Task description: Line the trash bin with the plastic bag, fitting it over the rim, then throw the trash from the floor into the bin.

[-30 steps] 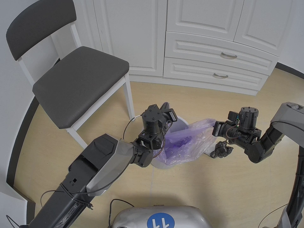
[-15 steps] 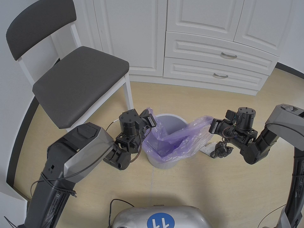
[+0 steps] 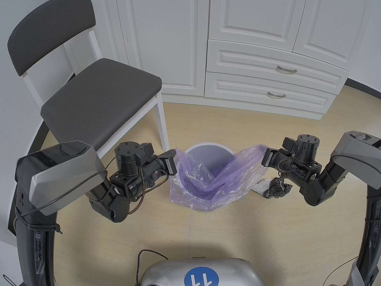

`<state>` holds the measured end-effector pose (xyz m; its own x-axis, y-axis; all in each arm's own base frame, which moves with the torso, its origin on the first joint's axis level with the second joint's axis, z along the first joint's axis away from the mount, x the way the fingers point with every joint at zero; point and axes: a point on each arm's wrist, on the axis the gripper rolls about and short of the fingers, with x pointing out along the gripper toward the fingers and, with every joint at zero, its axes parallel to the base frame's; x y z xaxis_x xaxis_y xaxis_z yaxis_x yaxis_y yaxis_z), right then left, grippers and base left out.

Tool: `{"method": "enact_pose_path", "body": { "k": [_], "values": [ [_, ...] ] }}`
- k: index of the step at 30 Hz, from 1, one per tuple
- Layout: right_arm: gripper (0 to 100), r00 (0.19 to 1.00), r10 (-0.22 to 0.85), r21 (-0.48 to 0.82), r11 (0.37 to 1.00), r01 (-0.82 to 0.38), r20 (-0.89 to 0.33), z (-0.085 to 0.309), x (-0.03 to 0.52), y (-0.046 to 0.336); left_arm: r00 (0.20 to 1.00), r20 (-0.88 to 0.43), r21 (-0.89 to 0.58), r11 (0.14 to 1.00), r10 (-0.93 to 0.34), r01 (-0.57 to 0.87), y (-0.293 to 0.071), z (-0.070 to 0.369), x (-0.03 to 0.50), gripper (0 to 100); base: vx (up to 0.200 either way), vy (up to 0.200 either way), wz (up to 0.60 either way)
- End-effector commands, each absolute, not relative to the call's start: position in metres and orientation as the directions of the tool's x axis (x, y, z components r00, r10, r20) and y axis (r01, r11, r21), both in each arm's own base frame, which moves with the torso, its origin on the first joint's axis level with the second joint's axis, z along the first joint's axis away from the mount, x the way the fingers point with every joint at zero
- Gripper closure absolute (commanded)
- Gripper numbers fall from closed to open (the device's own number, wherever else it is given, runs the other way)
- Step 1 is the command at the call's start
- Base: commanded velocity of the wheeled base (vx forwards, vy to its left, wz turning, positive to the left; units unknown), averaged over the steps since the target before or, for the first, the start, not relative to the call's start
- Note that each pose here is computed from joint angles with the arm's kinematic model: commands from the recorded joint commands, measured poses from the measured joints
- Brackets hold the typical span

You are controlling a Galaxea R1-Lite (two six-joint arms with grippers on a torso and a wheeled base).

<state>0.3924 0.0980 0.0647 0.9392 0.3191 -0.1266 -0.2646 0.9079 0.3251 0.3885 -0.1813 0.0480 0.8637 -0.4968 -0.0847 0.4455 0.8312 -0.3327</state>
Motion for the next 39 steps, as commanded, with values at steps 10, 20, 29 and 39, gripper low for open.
{"method": "enact_pose_path", "body": {
  "k": [10,20,29,39],
  "values": [
    [100,0.955,0.205,0.035,0.979,-0.202,-0.213,0.044,0.381,0.092,0.879,-0.157,-0.231,0.882,-0.451,0.411,-0.14,0.034,0.389,100,0.0,0.0,0.0],
    [100,0.959,0.117,-0.096,0.985,-0.146,-0.26,0.024,0.386,0.081,0.891,-0.165,-0.205,0.898,-0.423,0.388,-0.142,0.019,0.4,100,0.0,0.0,0.0],
    [100,0.98,0.059,-0.145,0.986,-0.088,-0.192,0.026,0.396,0.071,0.908,-0.119,-0.223,0.902,-0.403,0.371,-0.162,0.023,0.402,100,0.0,0.0,0.0],
    [100,0.988,-0.007,-0.142,0.99,-0.016,-0.157,0.022,0.412,0.065,0.929,-0.051,-0.284,0.897,-0.367,0.338,-0.176,0.031,0.411,100,0.0,0.0,0.0]
  ]
}}
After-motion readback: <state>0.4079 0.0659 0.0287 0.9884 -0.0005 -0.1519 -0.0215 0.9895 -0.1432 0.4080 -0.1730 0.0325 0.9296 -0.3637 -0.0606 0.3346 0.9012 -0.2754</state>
